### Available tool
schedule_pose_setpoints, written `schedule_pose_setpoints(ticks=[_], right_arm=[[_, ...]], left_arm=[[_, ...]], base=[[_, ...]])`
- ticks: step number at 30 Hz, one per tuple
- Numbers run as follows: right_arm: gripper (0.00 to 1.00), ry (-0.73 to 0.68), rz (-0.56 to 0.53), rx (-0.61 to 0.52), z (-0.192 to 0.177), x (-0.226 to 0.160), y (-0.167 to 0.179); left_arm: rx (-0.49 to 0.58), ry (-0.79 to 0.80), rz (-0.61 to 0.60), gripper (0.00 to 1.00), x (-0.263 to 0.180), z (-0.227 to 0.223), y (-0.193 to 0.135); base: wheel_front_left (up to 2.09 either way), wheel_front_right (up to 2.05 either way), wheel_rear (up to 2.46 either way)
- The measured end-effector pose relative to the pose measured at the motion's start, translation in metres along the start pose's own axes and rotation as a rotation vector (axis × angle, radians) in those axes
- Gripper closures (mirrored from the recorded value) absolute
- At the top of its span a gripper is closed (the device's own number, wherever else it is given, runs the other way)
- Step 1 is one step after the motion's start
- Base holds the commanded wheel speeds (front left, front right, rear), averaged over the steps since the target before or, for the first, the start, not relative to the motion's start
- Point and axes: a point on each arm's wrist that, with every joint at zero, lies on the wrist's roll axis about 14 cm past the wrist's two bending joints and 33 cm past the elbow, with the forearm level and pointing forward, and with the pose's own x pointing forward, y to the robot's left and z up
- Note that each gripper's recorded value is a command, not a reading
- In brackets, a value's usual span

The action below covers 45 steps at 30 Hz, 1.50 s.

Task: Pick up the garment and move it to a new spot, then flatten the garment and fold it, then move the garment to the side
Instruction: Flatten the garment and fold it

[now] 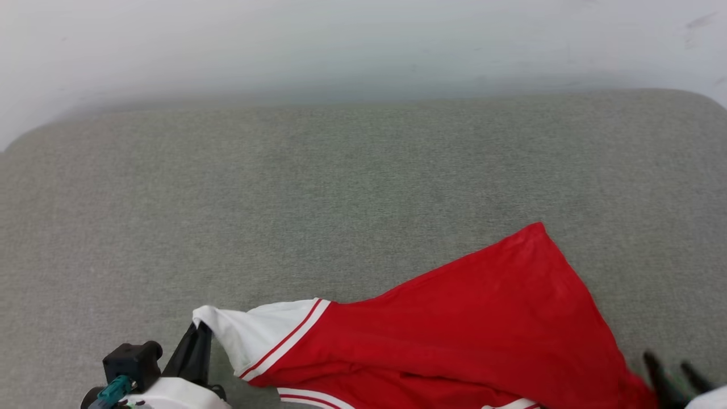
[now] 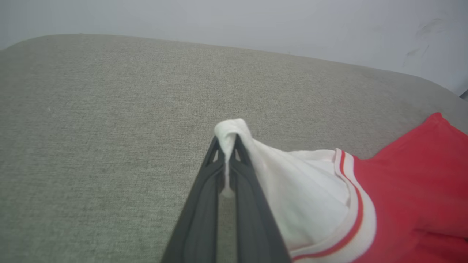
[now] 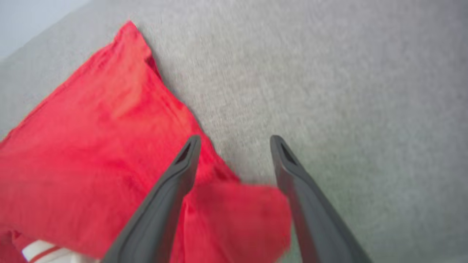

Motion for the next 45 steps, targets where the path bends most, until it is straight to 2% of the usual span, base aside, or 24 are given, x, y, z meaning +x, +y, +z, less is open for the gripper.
schedule_pose_setpoints(ticks=[4, 8, 12, 18, 26, 33, 34, 35, 36, 37, 41, 45], right_arm=[[0.00, -0.206, 0.051, -0.061, 0.053, 0.016, 0.021], [0.00, -0.228, 0.101, -0.112, 0.074, 0.038, 0.039], [0.00, -0.110, 0.147, -0.198, 0.082, 0.067, 0.056], [0.00, 0.182, 0.199, -0.336, 0.078, 0.105, 0.081], [0.00, 0.389, 0.253, -0.476, 0.060, 0.143, 0.116], [0.00, 0.538, 0.262, -0.458, 0.025, 0.160, 0.118], [0.08, 0.557, 0.265, -0.439, 0.022, 0.160, 0.118], [0.61, 0.572, 0.267, -0.428, 0.020, 0.160, 0.118], [0.92, 0.583, 0.267, -0.434, 0.019, 0.159, 0.117], [1.00, 0.586, 0.271, -0.430, 0.019, 0.159, 0.118], [1.00, 0.584, 0.293, -0.422, 0.018, 0.153, 0.123], [1.00, 0.491, 0.320, -0.408, 0.035, 0.148, 0.133]], left_arm=[[0.006, -0.031, 0.001, 1.00, 0.001, 0.008, -0.003], [0.002, -0.063, 0.004, 1.00, 0.004, 0.017, -0.005], [0.004, -0.082, 0.005, 1.00, 0.011, 0.022, -0.005], [-0.002, -0.108, 0.002, 1.00, 0.025, 0.026, -0.008], [-0.010, -0.126, 0.014, 1.00, 0.040, 0.027, -0.007], [-0.018, -0.105, 0.032, 1.00, 0.045, 0.017, 0.001], [-0.018, -0.105, 0.034, 1.00, 0.045, 0.017, 0.002], [-0.020, -0.103, 0.036, 1.00, 0.045, 0.016, 0.002], [-0.022, -0.103, 0.037, 1.00, 0.045, 0.015, 0.002], [-0.024, -0.102, 0.037, 1.00, 0.046, 0.015, 0.002], [-0.025, -0.107, 0.036, 1.00, 0.047, 0.016, 0.002], [-0.010, -0.128, 0.033, 1.00, 0.045, 0.025, 0.004]], base=[[0.00, 0.00, 0.00], [0.00, 0.00, 0.00], [0.00, 0.00, 0.00], [0.00, 0.00, 0.00], [0.00, 0.00, 0.00], [0.00, 0.00, 0.00], [0.00, 0.00, 0.00], [0.00, 0.00, 0.00], [0.00, 0.00, 0.00], [0.00, 0.00, 0.00], [0.00, 0.00, 0.00], [0.00, 0.00, 0.00]])
